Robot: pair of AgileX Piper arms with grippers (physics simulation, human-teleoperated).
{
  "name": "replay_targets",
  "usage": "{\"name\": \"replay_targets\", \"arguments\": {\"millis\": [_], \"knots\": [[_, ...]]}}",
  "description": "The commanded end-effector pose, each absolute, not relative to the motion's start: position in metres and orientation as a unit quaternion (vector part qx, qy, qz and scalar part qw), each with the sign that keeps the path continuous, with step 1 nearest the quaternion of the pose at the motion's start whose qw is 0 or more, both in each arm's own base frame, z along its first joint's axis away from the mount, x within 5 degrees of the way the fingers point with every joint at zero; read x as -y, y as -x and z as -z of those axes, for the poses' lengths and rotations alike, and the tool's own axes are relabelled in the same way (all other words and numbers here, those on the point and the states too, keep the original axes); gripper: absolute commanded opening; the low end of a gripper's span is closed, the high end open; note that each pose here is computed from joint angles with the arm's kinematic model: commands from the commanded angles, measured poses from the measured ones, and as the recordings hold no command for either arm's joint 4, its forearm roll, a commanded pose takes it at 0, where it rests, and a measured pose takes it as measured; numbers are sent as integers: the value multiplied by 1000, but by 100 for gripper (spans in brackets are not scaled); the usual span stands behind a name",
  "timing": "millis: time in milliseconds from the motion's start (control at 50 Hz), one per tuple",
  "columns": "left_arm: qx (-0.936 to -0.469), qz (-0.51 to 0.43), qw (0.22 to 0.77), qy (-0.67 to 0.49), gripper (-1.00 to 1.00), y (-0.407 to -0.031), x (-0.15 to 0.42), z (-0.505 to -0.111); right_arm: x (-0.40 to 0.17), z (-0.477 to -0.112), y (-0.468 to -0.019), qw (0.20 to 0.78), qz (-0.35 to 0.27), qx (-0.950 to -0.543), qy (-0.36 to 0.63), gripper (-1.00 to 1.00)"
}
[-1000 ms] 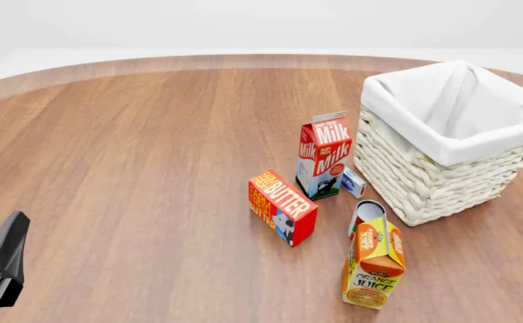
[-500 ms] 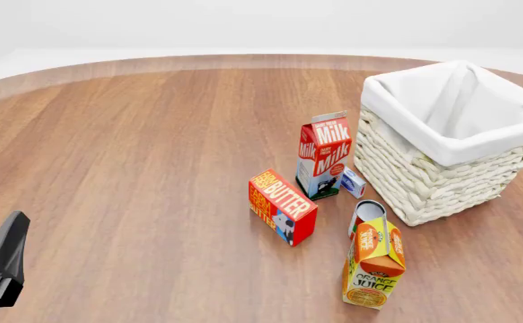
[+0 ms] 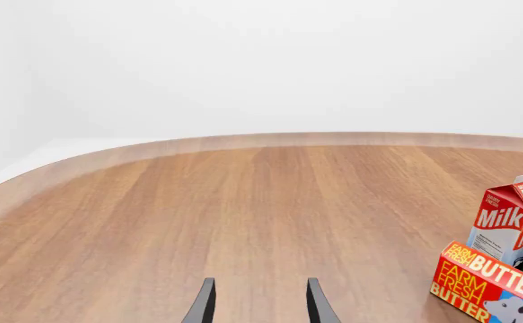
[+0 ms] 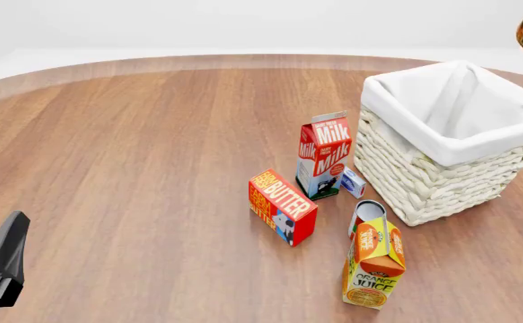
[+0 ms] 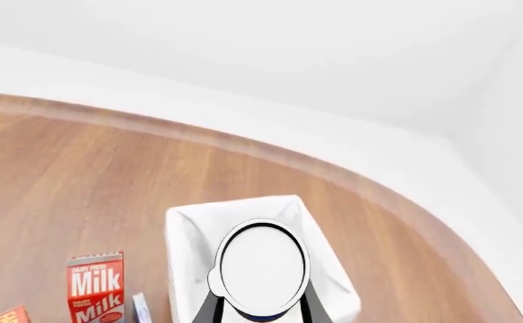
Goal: Pick up the alphabet soup, and put it in the basket.
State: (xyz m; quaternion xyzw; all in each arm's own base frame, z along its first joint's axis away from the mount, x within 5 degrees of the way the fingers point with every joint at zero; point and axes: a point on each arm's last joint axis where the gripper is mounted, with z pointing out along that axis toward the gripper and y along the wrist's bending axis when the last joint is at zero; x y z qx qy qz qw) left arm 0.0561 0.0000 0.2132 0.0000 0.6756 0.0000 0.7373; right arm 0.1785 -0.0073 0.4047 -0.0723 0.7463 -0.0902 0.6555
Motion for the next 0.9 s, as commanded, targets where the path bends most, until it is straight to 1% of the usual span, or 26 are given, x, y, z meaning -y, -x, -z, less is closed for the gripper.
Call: {"name": "replay_targets", "arguments": {"millis": [20,180,200,240,260,360,900], "knots": [[-676,0,737,0,100,-56,0,-213,6,-413,-189,660,69,-746,56,-100],[-676,0,737,0,100,-56,0,-213,4,-413,-194,656,52,-752,46,-100],[-676,0,737,0,100,-56,0,-213,3,-414,-195,655,43,-753,39,-100],[-676,0,737,0,100,-56,0,-213,3,-414,-196,654,45,-754,41,-100],[-676,0,737,0,100,-56,0,-213,3,-415,-196,654,35,-755,31,-100],[-676,0,737,0,100,-56,0,-213,5,-414,-198,649,46,-759,36,-100],[-676,0,737,0,100,-56,0,-213,9,-428,-228,620,57,-781,40,-100]]}}
